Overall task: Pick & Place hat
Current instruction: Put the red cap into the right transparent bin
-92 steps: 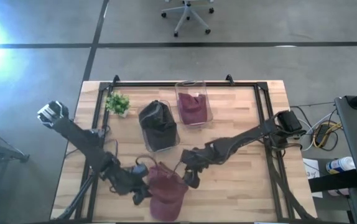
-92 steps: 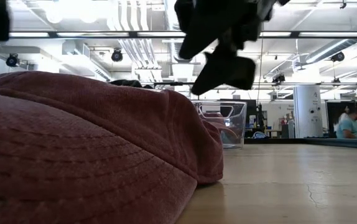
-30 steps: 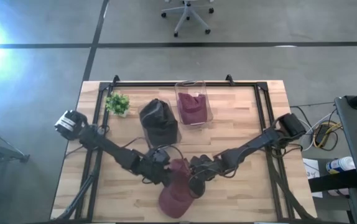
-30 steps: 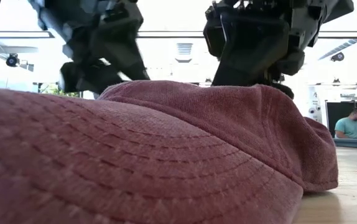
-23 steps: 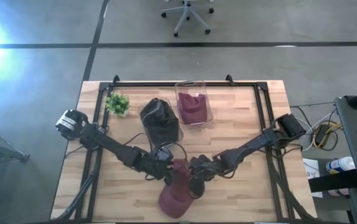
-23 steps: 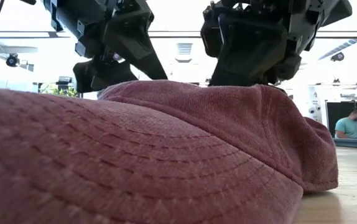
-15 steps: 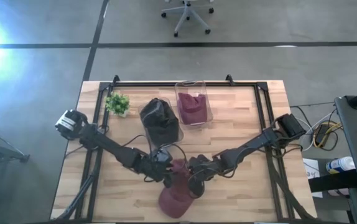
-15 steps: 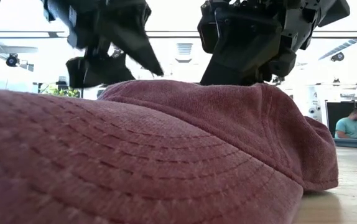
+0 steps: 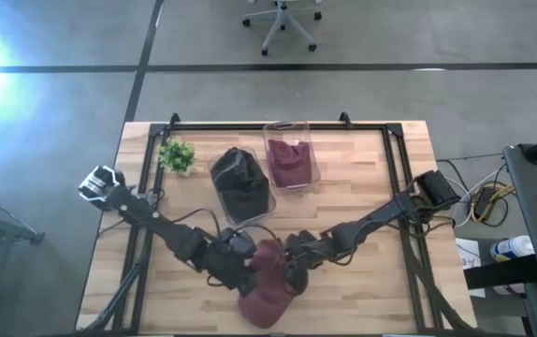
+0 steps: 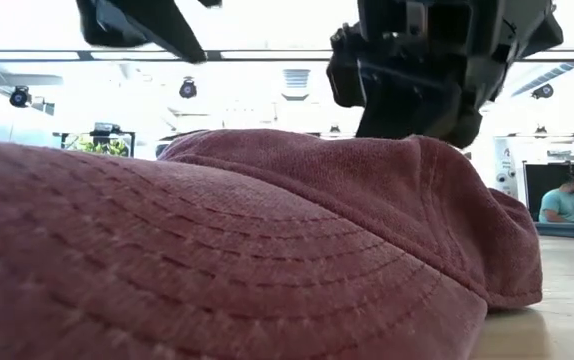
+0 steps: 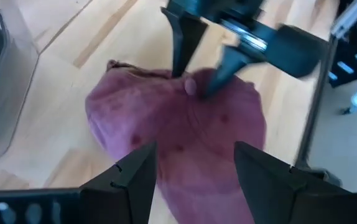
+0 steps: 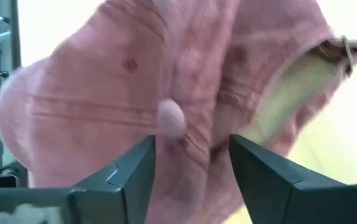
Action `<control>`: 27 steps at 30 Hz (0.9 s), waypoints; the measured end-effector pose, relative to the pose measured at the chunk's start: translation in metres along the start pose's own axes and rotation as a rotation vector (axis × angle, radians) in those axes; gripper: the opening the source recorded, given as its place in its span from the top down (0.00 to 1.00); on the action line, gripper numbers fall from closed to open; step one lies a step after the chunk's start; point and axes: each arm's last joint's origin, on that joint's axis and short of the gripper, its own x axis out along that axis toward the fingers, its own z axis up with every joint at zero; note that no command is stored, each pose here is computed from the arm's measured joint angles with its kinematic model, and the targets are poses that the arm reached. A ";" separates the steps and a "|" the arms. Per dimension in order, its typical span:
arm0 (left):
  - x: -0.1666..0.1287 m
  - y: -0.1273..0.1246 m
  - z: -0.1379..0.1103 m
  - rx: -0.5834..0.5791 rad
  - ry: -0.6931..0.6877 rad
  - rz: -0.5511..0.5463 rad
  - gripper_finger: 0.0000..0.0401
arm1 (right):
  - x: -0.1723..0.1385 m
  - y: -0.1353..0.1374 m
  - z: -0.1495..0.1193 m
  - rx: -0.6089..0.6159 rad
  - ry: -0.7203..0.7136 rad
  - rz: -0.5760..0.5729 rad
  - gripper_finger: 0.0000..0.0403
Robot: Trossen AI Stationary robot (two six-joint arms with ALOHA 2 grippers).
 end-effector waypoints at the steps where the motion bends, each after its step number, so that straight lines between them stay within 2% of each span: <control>1: -0.004 -0.003 -0.002 0.003 0.007 -0.003 0.49 | 0.000 -0.002 -0.001 0.003 0.003 -0.003 0.53; 5: -0.012 -0.013 -0.020 -0.026 0.052 -0.030 0.49 | 0.001 -0.004 -0.003 0.018 -0.006 0.008 0.59; 9: -0.010 -0.013 -0.045 -0.091 0.102 -0.022 0.49 | 0.001 0.000 0.000 0.022 -0.042 0.051 0.60; 15: 0.009 -0.003 -0.057 -0.176 0.031 -0.045 0.49 | 0.006 -0.001 0.000 0.021 -0.045 0.057 0.61; 22: 0.019 0.005 -0.061 -0.203 0.016 -0.054 0.49 | 0.031 -0.007 -0.014 0.043 0.062 0.127 0.77; 27: 0.018 0.004 -0.064 -0.201 0.032 -0.059 0.49 | 0.028 -0.004 -0.015 0.007 0.061 0.137 0.92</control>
